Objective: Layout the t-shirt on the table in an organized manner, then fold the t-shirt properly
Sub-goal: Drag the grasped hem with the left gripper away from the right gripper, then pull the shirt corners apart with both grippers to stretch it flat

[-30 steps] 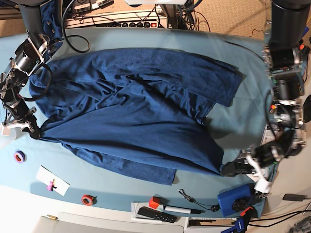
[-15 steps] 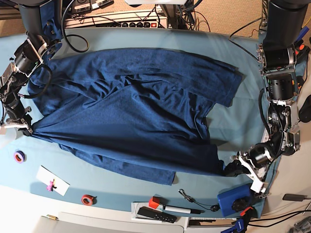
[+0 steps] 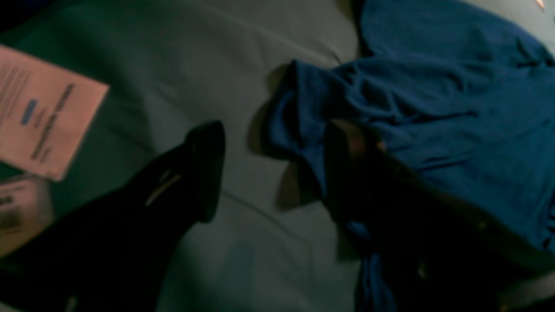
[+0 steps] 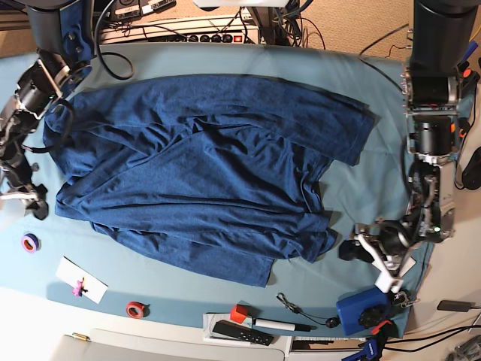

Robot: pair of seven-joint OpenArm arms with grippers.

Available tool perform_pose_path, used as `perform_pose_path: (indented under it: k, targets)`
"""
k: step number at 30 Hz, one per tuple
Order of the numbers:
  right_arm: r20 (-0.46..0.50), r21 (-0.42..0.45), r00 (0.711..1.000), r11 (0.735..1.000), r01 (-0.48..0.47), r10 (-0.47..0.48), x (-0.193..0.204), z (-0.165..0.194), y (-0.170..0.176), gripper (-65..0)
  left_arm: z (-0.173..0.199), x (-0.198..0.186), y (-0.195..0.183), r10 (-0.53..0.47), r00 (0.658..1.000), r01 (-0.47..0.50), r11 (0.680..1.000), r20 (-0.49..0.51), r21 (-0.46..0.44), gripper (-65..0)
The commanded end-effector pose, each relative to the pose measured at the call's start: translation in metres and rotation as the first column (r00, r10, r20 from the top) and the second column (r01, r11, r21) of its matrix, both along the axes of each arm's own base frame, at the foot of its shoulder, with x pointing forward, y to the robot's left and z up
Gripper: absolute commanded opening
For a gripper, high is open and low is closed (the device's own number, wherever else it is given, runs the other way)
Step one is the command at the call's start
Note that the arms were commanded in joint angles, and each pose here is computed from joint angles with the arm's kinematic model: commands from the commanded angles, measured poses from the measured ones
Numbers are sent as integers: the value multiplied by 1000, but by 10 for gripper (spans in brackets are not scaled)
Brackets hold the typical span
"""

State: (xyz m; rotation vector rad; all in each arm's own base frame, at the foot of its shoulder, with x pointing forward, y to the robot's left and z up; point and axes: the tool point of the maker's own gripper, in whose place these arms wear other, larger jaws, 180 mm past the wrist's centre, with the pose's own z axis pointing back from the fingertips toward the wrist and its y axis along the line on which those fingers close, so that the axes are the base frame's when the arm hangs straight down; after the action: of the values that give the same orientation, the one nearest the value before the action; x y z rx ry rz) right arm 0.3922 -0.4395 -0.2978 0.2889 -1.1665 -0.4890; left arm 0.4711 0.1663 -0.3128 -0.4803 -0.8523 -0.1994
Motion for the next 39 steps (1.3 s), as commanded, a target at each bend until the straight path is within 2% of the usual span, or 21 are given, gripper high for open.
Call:
perform_pose_path:
  k: [1, 4, 8, 13, 17, 23, 29, 32, 37, 39]
  targets:
    - [106, -31, 994, 999, 32, -29, 2, 44, -23, -358, 30, 10, 10, -9, 998, 11, 1000, 66, -23, -297]
    - [164, 40, 986, 999, 16, -23, -12, 72, -34, -358, 38, -7, 20, -74, 997, 77, 994, 36, -81, -305]
    - [204, 137, 977, 986, -96, 67, -27, 88, -22, -359, 25, -43, 37, -140, 988, 130, 983, -70, -131, -304]
    - [153, 216, 975, 957, -195, 164, -48, 59, 3, -359, -18, -97, 42, -195, 954, 150, 969, -228, -198, -304]
    - [91, 281, 967, 925, -255, 239, -71, 31, 23, -359, -46, -135, 37, -241, 917, 164, 954, -317, -251, -304]
    - [110, 350, 960, 894, -278, 256, -95, 21, 30, -359, -67, -166, 42, -265, 883, 178, 953, -387, -246, -305]
    - [59, 356, 964, 896, -264, 260, -111, 7, 31, -359, -77, -183, 60, -242, 865, 164, 964, -440, -208, -305]
    - [45, 326, 959, 904, -278, 279, -115, 9, 35, -359, -87, -198, 67, -231, 847, 158, 969, -478, -189, -305]
    - [43, 250, 945, 912, -324, 324, -118, 20, 47, -359, -105, -225, 63, -238, 814, 147, 967, -531, -207, -307]
    - [44, 225, 939, 912, -343, 342, -118, 23, 53, -359, -111, -236, 59, -244, 801, 146, 965, -547, -217, -331]
